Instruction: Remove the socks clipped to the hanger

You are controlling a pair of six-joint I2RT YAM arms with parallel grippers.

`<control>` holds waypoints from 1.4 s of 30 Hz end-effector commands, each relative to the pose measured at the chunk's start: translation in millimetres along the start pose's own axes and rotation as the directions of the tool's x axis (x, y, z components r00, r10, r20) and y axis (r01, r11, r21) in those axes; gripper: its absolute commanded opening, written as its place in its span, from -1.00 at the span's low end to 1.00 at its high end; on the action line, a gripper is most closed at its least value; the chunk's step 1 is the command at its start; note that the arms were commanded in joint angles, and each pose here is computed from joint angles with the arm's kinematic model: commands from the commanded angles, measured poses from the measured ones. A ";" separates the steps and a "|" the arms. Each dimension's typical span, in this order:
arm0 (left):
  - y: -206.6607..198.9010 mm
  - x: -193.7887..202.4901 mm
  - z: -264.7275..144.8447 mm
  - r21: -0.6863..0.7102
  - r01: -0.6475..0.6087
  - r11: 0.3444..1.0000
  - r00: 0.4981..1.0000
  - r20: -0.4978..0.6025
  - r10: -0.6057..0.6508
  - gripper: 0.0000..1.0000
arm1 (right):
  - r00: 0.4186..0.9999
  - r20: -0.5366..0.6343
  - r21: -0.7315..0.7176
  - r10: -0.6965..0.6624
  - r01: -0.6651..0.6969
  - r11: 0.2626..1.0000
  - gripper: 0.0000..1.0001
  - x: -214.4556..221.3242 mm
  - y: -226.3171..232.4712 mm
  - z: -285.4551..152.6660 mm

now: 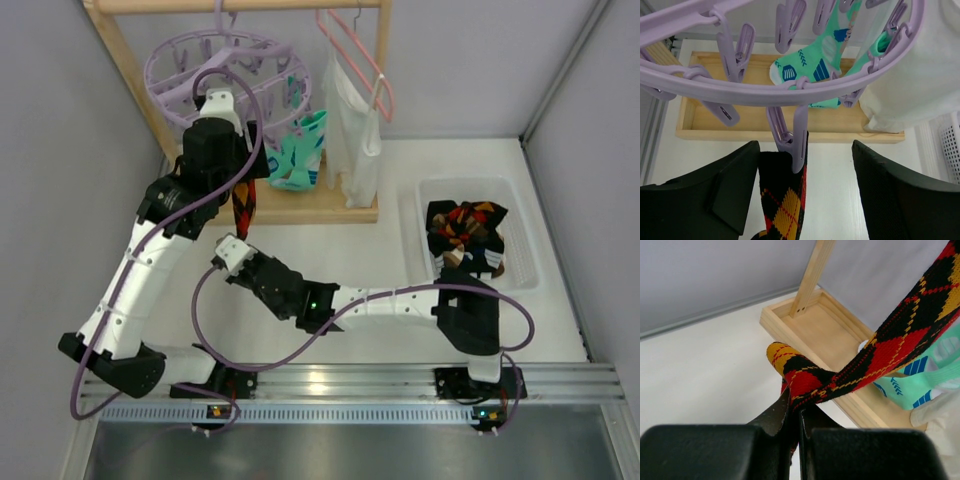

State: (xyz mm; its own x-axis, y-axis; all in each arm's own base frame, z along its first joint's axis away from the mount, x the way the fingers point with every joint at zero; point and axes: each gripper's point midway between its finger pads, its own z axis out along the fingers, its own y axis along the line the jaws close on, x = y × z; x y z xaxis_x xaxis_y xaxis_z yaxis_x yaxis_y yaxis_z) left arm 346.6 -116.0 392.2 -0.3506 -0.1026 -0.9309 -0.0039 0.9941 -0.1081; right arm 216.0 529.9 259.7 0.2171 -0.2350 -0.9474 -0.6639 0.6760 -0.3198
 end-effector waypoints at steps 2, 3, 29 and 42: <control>0.9 -32.1 -2.2 0.015 0.047 0.999 0.989 0.140 -0.048 0.48 | 0.990 0.102 -0.020 0.100 -0.099 0.995 -1.00 -43.3 -13.2 -7.9; -1.3 -32.9 0.5 0.028 0.046 0.999 0.988 0.146 -0.049 0.46 | 0.989 0.104 -0.033 0.103 -0.100 0.994 -1.00 -45.2 -11.5 -9.4; -5.1 -31.8 32.5 0.082 0.063 0.995 0.985 0.157 -0.075 -0.48 | 0.985 0.117 -0.103 0.127 -0.115 0.988 -1.00 -48.7 -10.4 -27.0; 4.7 -33.7 25.3 0.058 0.067 0.996 0.982 0.172 -0.076 -0.54 | 0.980 0.032 0.037 0.194 -0.195 0.980 -1.00 5.8 -63.1 -83.4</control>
State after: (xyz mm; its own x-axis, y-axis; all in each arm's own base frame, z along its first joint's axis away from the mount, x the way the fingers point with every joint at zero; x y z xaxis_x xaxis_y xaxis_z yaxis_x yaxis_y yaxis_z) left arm 384.1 -111.7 397.6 -0.2422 -0.1634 -0.9564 0.0167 0.9849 -0.1725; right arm 192.2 456.3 224.3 0.1337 -0.2374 -0.9622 -0.7242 0.6393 -0.2584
